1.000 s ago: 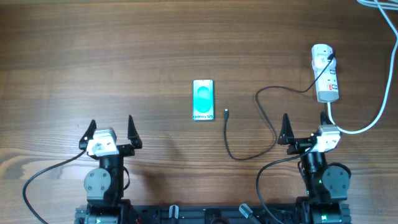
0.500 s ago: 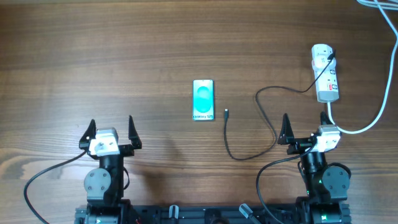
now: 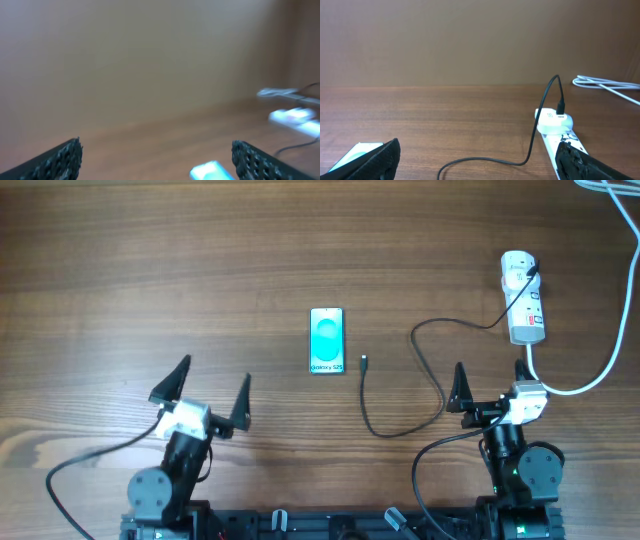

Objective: Plug charger to phone and switch on socket
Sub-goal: 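Raise the left arm and move the open gripper over the phone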

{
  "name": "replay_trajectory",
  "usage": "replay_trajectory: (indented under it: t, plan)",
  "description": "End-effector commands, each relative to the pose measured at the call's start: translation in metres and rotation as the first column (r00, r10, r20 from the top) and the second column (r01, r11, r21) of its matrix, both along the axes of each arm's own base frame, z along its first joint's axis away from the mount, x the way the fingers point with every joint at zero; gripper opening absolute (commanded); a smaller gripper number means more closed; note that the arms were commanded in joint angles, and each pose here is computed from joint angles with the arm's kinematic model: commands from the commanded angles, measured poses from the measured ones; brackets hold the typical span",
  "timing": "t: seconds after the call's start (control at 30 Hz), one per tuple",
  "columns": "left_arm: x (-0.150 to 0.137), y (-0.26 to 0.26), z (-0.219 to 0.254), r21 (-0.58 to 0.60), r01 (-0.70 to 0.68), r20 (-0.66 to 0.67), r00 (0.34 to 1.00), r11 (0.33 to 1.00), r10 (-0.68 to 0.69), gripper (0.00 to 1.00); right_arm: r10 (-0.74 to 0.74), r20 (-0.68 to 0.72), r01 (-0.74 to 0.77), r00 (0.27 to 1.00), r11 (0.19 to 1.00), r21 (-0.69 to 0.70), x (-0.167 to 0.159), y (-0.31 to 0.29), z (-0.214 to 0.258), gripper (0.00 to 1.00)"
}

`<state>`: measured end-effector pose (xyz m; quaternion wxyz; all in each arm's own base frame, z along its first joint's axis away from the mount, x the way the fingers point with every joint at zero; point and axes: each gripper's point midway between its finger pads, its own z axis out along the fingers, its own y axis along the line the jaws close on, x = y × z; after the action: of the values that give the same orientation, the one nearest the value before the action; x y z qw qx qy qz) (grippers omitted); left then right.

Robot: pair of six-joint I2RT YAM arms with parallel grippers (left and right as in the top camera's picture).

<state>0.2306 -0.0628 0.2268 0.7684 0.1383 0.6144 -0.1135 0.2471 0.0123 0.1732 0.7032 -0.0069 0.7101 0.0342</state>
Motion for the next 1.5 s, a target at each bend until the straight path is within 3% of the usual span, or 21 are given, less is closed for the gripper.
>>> replay_trajectory:
  t: [0.0, 0.13, 0.27, 0.47, 0.57, 0.7, 0.77, 0.83, 0.97, 1.03, 1.2, 1.47]
  plan:
    - [-0.031, -0.032, 0.040, -0.015, 0.233, 0.161, 0.960, 0.972, -0.228, 1.00, 0.000, 0.013, 0.000, 1.000, 1.000, -0.012, -0.001, 0.000, 0.002, 1.00]
    - [-0.052, -0.029, 0.082, -0.073, 0.270, 0.302, 0.924, 0.960, -0.237, 1.00, 0.000, 0.013, 0.000, 1.000, 1.000, -0.012, -0.001, 0.000, 0.002, 1.00]
    - [-0.067, -0.029, 0.116, -0.134, 0.319, 0.324, 0.909, 0.938, -0.263, 1.00, 0.000, 0.013, 0.000, 1.000, 1.000, -0.012, -0.001, 0.000, 0.002, 1.00]
    - [-0.075, -0.030, 0.159, -0.126, 0.327, 0.334, 0.903, 0.937, -0.270, 1.00, 0.000, 0.013, 0.000, 1.000, 1.000, -0.012, -0.001, 0.000, 0.002, 1.00]
    - [-0.057, -0.030, 0.168, -0.155, 0.312, 0.243, 0.932, 0.937, -0.270, 1.00, 0.000, 0.013, 0.000, 1.000, 1.000, -0.012, -0.001, 0.000, 0.002, 0.99]
    - [-0.014, -0.035, 0.151, -0.225, 0.272, -0.057, 0.955, 0.935, -0.292, 1.00, 0.000, 0.013, 0.000, 1.000, 1.000, -0.012, -0.001, 0.000, 0.002, 1.00]
    - [0.007, -0.042, 0.134, -0.270, 0.261, -0.265, 0.905, 0.927, -0.332, 1.00, 0.000, 0.013, 0.000, 1.000, 1.000, -0.012, -0.001, 0.000, 0.002, 1.00]
    - [0.015, -0.056, 0.128, -0.300, 0.320, -0.362, 0.833, 0.899, -0.418, 1.00, 0.000, 0.013, 0.000, 1.000, 1.000, -0.011, -0.001, 0.000, 0.002, 1.00]
    - [0.007, -0.092, 0.139, -0.326, 0.588, -0.338, 0.658, 0.740, -0.672, 1.00, 0.000, 0.013, 0.000, 1.000, 1.000, -0.012, -0.001, 0.000, 0.002, 1.00]
    - [0.007, -0.098, 0.142, -0.333, 0.646, -0.322, 0.607, 0.687, -0.726, 1.00, 0.000, 0.013, 0.000, 1.000, 1.000, -0.012, -0.001, 0.000, 0.002, 1.00]
    - [0.028, -0.095, 0.121, -0.431, 0.561, -0.398, 0.585, 0.706, -0.707, 1.00, 0.000, 0.013, 0.000, 1.000, 1.000, -0.012, -0.001, 0.000, 0.002, 1.00]
    - [0.067, -0.078, 0.092, -0.409, 0.314, -0.511, 0.699, 0.857, -0.500, 1.00, 0.000, 0.013, 0.000, 1.000, 1.000, -0.012, -0.001, 0.000, 0.002, 1.00]
